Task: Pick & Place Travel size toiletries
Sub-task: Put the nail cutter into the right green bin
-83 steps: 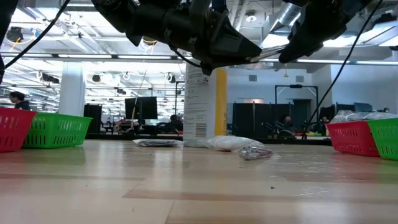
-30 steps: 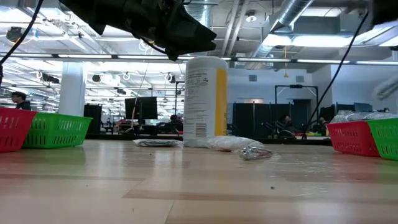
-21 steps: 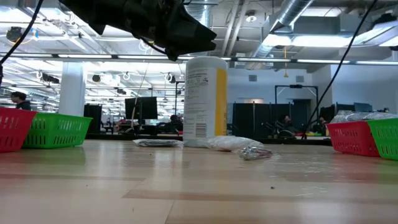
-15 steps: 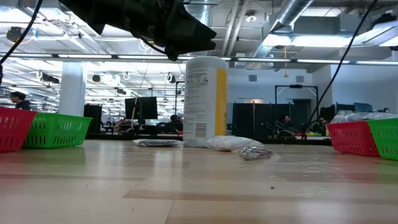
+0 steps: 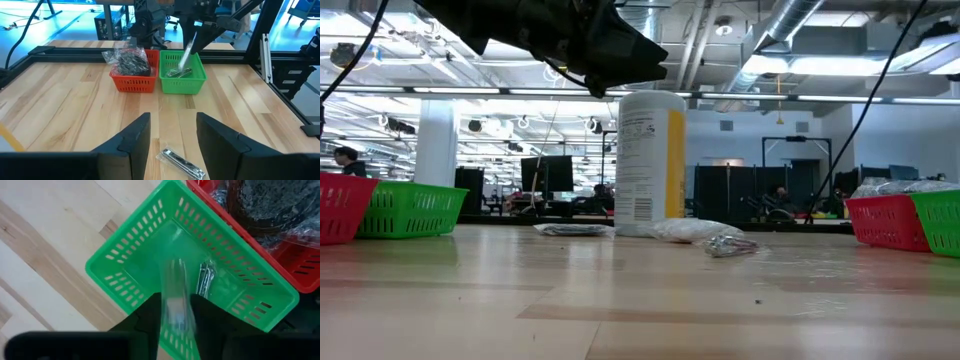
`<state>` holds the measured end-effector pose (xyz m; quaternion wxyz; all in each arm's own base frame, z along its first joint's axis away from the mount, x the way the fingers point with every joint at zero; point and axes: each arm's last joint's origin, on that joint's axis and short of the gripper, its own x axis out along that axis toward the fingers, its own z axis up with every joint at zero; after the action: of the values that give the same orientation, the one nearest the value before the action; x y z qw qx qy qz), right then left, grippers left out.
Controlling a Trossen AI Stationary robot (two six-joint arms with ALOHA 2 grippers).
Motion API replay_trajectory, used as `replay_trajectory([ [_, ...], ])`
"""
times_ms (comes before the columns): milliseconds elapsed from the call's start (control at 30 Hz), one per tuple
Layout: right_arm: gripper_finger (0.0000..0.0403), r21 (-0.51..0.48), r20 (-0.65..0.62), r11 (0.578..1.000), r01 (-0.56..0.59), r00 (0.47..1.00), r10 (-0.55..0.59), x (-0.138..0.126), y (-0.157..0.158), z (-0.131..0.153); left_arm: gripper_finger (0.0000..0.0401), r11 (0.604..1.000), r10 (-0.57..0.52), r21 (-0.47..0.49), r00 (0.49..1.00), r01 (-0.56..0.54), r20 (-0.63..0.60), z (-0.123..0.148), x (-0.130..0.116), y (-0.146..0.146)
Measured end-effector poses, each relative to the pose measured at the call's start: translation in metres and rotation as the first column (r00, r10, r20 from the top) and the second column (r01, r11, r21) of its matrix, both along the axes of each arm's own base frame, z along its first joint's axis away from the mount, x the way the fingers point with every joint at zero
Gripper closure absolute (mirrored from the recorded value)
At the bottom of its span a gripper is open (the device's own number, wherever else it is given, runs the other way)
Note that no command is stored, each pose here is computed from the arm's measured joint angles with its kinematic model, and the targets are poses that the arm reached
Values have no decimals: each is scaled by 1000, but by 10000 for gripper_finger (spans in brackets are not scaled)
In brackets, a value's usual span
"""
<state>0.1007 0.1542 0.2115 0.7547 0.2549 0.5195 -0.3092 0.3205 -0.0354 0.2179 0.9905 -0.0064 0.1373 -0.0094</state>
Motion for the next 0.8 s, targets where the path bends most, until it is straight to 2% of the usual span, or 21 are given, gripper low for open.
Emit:
replay_trajectory([
  [433, 263, -76, 38, 997, 14, 999, -12, 5, -8, 1, 252, 1000, 5, -17, 1000, -5, -11, -5, -2, 0],
  [633, 249, -103, 32, 995, 6, 999, -2, 12, -13, 1, 252, 998, 15, -66, 1000, -16, -18, -7, -2, 0],
  [800, 244, -121, 15, 993, -14, 1000, 16, 17, -18, 1, 252, 997, 8, -71, 999, -11, -42, -16, 2, -4],
])
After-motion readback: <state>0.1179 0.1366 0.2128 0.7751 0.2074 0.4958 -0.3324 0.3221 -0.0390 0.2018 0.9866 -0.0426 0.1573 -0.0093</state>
